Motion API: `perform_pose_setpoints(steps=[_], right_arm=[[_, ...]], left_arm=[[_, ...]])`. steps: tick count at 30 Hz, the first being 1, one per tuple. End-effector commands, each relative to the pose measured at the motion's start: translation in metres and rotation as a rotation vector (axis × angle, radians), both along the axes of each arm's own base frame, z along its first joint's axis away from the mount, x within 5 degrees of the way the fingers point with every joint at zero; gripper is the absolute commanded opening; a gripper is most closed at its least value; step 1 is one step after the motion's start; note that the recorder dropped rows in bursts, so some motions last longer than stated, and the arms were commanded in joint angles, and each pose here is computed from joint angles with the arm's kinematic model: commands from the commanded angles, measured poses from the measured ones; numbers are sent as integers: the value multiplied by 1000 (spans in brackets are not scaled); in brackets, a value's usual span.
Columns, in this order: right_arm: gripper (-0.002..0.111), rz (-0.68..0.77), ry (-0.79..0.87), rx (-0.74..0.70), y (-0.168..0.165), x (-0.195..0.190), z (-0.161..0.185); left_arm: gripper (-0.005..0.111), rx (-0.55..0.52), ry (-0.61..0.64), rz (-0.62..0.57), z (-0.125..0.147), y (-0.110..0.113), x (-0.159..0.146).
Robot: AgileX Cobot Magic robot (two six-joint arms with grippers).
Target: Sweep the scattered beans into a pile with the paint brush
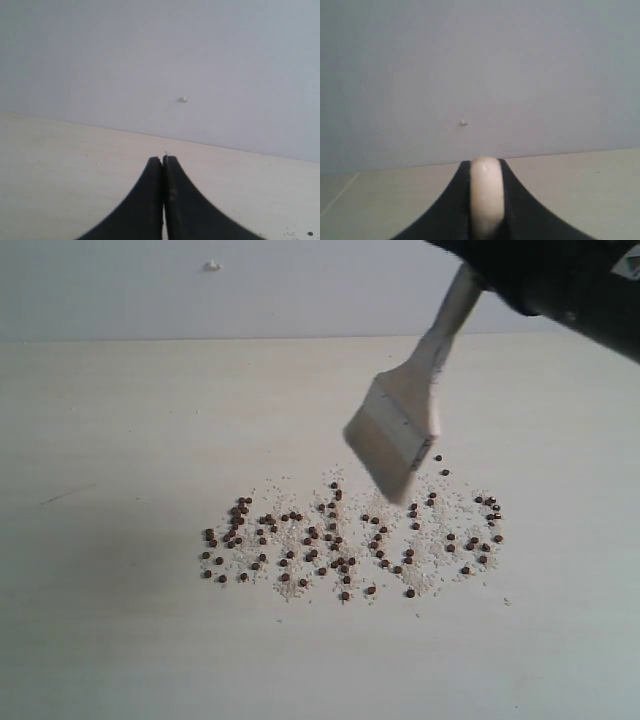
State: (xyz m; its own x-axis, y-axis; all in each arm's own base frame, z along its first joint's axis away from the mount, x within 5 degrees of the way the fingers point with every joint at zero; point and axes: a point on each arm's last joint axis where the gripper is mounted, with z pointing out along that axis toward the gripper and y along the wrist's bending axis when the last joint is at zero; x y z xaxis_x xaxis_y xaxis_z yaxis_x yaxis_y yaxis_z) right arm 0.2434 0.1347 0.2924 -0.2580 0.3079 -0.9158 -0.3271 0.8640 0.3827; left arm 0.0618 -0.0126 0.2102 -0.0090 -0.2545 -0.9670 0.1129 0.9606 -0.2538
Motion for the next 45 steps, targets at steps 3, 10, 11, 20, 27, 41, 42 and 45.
perform_pose_setpoints(steps=[3, 10, 11, 20, 27, 41, 42, 45], right_arm=[[0, 30, -65, 89, 55, -17, -12], [0, -137, -146, 163, 103, -54, -48], [0, -161, -155, 160, 107, -58, -55], [0, -150, -24, 216, 162, -67, -108], [0, -131, -82, 166, 198, -58, -108], [0, -276, -48, -64, 203, -43, -137], [0, -283, -52, -99, 201, -41, -137], [0, -287, -76, -206, 198, -38, -135]], left_arm=[[0, -2, 0, -5, -1, 0, 0], [0, -2, 0, -5, -1, 0, 0], [0, -2, 0, -5, -1, 0, 0], [0, -1, -2, -7, -1, -1, 0], [0, -1, -2, -7, -1, -1, 0], [0, -1, -2, -9, -1, -1, 0], [0, -1, -2, -9, -1, -1, 0], [0, -1, -2, -11, -1, -1, 0]])
